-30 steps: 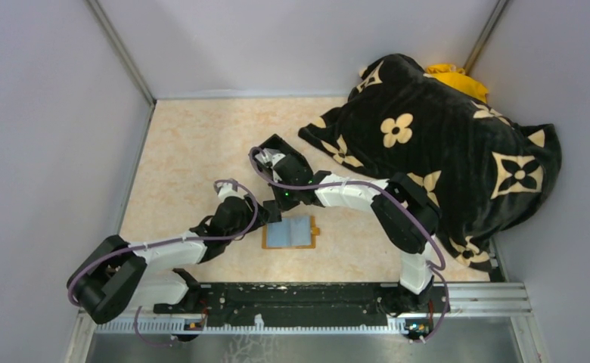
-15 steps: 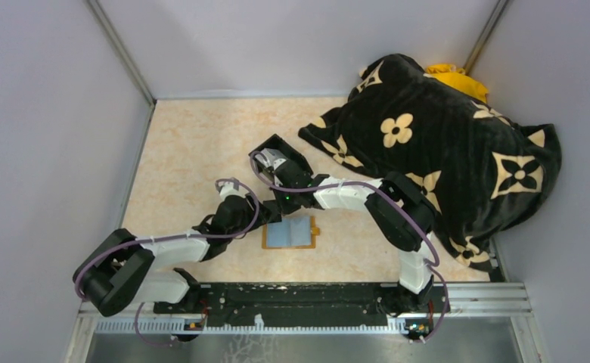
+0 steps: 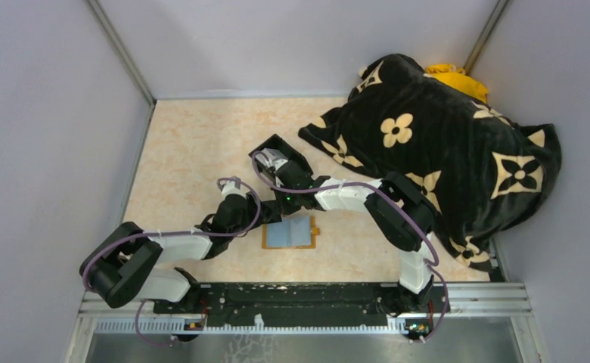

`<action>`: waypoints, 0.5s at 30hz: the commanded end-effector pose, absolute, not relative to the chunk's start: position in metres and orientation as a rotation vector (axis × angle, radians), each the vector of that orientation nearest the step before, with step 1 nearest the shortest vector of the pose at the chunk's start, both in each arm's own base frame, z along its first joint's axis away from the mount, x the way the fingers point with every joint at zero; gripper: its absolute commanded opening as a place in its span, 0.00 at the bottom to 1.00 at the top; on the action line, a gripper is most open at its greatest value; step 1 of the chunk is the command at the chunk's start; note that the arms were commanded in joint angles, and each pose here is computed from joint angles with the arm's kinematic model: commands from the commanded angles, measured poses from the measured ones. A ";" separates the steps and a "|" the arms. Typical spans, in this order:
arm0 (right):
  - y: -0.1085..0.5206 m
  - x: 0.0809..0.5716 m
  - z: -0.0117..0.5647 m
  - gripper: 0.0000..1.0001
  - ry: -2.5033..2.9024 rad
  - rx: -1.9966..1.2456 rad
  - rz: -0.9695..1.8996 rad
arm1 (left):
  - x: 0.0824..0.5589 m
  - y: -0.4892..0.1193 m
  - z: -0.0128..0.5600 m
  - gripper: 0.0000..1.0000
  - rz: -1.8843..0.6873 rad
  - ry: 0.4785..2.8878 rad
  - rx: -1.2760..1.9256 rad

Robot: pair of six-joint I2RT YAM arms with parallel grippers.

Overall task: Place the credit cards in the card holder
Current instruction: Pick up the credit card from the center of the board.

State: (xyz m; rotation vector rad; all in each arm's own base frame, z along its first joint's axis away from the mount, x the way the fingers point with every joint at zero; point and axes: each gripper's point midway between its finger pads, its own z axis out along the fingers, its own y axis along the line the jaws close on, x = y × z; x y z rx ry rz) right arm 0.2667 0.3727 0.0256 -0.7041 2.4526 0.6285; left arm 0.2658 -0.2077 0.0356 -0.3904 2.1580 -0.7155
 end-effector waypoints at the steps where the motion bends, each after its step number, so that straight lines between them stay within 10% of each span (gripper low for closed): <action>1: 0.366 0.258 0.008 0.00 2.505 -0.703 0.622 | 0.261 -0.205 0.025 0.51 -0.717 2.179 -0.364; 15: 0.363 0.256 0.005 0.00 2.514 -0.697 0.624 | 0.264 -0.203 0.031 0.18 -0.749 2.129 -0.374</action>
